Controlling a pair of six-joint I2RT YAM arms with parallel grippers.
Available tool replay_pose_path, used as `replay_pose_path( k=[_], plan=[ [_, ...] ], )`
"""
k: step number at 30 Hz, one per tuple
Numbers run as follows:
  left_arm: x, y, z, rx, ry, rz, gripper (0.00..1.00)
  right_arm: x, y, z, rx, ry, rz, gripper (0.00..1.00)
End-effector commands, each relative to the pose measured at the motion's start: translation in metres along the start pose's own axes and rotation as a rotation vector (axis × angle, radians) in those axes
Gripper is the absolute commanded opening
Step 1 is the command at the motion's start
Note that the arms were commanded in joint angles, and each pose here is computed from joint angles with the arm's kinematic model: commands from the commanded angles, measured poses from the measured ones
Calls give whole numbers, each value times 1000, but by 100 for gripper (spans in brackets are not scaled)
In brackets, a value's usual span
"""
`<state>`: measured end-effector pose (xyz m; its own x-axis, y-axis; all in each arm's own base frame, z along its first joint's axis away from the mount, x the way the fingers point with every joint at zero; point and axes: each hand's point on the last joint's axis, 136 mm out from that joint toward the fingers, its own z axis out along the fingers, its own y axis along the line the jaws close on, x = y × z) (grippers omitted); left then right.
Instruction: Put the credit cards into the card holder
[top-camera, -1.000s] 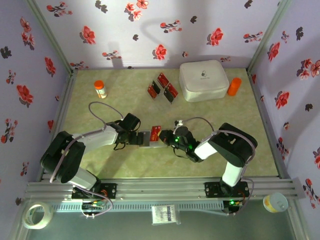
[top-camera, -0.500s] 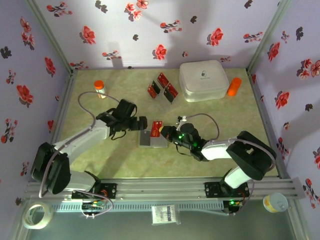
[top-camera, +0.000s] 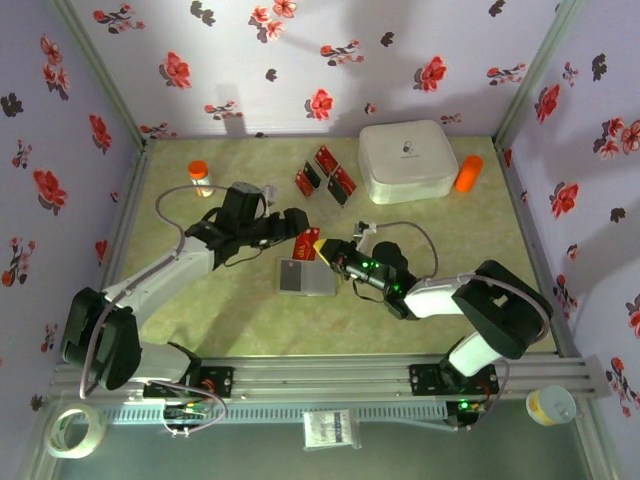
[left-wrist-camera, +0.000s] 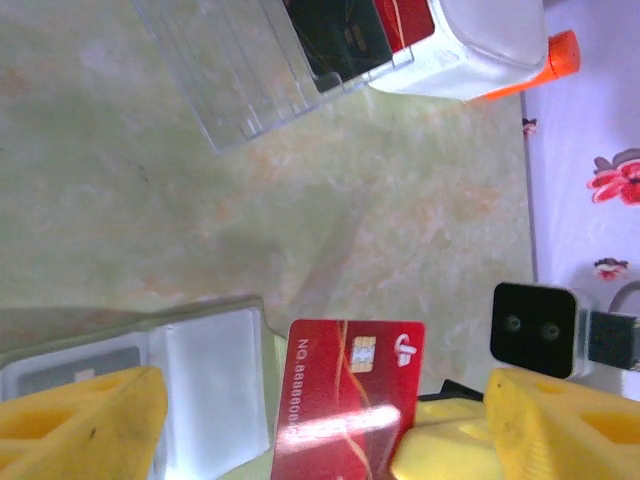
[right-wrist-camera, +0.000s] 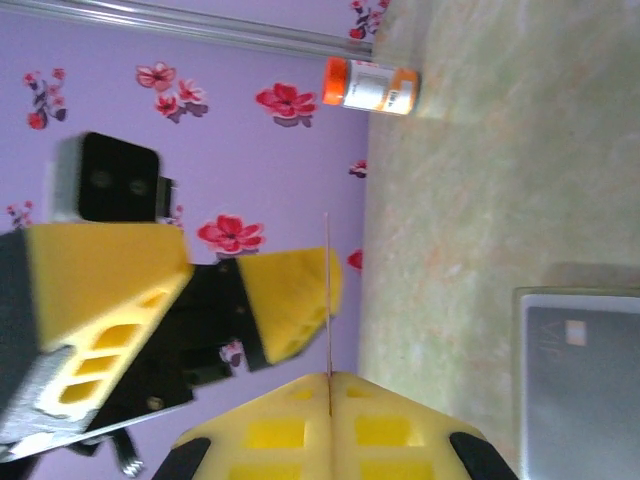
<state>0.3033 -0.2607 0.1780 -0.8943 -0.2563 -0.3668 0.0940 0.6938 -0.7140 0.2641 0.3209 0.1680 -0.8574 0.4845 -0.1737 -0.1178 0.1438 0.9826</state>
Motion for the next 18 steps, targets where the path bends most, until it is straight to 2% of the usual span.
replay_pose_path(
  k=[1,6,18],
  plan=[
    [2,-11,4,97,6,-54,75,-1,14,-4,-71,2,18,0],
    [4,-9,4,119,-6,-65,66,-2,21,-5,-93,2,20,0],
    [-2,-25,6,201,-44,-76,38,1,24,-5,-108,18,29,0]
  ],
)
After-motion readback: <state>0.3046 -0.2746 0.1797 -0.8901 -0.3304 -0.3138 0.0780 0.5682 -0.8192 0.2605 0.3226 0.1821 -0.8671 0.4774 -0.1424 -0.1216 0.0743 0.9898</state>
